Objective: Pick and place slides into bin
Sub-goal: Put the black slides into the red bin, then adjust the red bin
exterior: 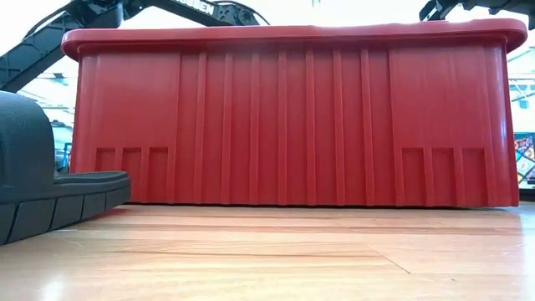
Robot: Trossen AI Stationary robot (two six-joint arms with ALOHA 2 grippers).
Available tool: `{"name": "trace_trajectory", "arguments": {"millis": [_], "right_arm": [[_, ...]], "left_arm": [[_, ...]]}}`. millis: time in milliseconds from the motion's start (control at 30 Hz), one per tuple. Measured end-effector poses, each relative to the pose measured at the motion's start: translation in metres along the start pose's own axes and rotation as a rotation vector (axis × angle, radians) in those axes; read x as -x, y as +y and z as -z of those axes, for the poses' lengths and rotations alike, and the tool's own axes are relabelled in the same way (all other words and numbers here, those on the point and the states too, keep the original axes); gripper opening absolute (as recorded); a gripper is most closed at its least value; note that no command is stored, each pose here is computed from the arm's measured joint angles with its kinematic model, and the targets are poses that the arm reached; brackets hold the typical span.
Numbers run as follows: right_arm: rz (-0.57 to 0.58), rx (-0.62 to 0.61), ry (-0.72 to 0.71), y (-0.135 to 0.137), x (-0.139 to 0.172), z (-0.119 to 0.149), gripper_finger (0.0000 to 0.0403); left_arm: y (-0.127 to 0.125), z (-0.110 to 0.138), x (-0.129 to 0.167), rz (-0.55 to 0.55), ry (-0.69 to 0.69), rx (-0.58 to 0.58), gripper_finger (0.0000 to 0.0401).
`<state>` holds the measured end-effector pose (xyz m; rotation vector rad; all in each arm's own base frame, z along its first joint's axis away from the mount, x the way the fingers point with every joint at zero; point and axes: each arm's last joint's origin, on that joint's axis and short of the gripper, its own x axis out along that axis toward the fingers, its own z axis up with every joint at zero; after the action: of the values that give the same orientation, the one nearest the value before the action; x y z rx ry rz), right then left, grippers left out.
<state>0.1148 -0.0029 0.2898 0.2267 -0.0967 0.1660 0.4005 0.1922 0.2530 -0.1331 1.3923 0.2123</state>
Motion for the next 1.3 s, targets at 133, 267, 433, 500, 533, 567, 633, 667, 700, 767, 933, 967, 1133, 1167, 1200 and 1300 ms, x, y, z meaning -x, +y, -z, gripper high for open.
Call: {"name": "trace_trajectory", "arguments": {"millis": [133,267,433,500,533,567,633,667,700,767,933,967,1133,1167,1200,1300], "right_arm": [[0.000,0.000,0.000,0.000,0.000,0.000,0.0000],[0.000,0.000,0.000,0.000,0.000,0.000,0.0000],[0.000,0.001,0.000,0.000,0.000,0.000,0.0000],[0.001,0.000,0.000,0.000,0.000,0.000,0.0000],[0.001,0.001,0.000,0.000,0.000,0.000,0.0000],[0.001,0.000,-0.001,0.000,0.000,0.000,0.0000],[0.002,-0.002,-0.001,0.000,0.000,0.000,0.0000],[0.002,-0.002,-0.002,0.000,0.000,0.000,0.0000],[0.002,-0.002,-0.004,0.000,0.000,0.000,0.0000],[0.002,-0.001,-0.009,0.000,0.000,-0.001,0.0000],[0.005,-0.001,-0.010,0.000,0.000,-0.001,0.0000],[0.013,-0.001,-0.012,0.000,0.000,-0.001,0.0000],[0.078,-0.002,-0.029,-0.002,0.000,-0.001,0.0000],[0.081,-0.002,-0.030,-0.002,0.000,-0.002,0.0000],[0.083,-0.002,-0.030,-0.002,0.000,-0.001,0.0000],[0.083,-0.002,-0.030,-0.002,0.000,-0.001,0.0000]], "left_arm": [[-0.002,0.005,0.012,0.014,0.034,0.006,0.0001],[-0.003,0.008,0.048,-0.023,-0.033,-0.008,0.0000],[0.011,0.010,0.086,-0.245,-0.138,0.001,0.0002],[0.025,0.010,0.099,-0.360,-0.196,0.037,0.0001],[0.036,0.011,0.102,-0.393,-0.214,0.066,0.0001],[0.046,0.013,0.104,-0.410,-0.223,0.098,0.0001],[0.067,0.017,0.103,-0.429,-0.237,0.157,0.0000],[0.076,0.019,0.103,-0.439,-0.245,0.182,0.0000],[0.085,0.022,0.104,-0.447,-0.250,0.204,0.0000],[0.101,0.028,0.106,-0.465,-0.268,0.259,0.0000],[0.138,0.044,0.110,-0.493,-0.309,0.436,0.0000],[0.144,0.047,0.111,-0.498,-0.324,0.482,0.0000],[0.161,0.056,0.108,-0.450,-0.355,0.621,0.0000],[0.163,0.058,0.106,-0.432,-0.344,0.638,0.0000],[0.164,0.059,0.103,-0.409,-0.326,0.647,0.0000],[0.166,0.058,0.090,-0.369,-0.287,0.667,0.0000]]}}
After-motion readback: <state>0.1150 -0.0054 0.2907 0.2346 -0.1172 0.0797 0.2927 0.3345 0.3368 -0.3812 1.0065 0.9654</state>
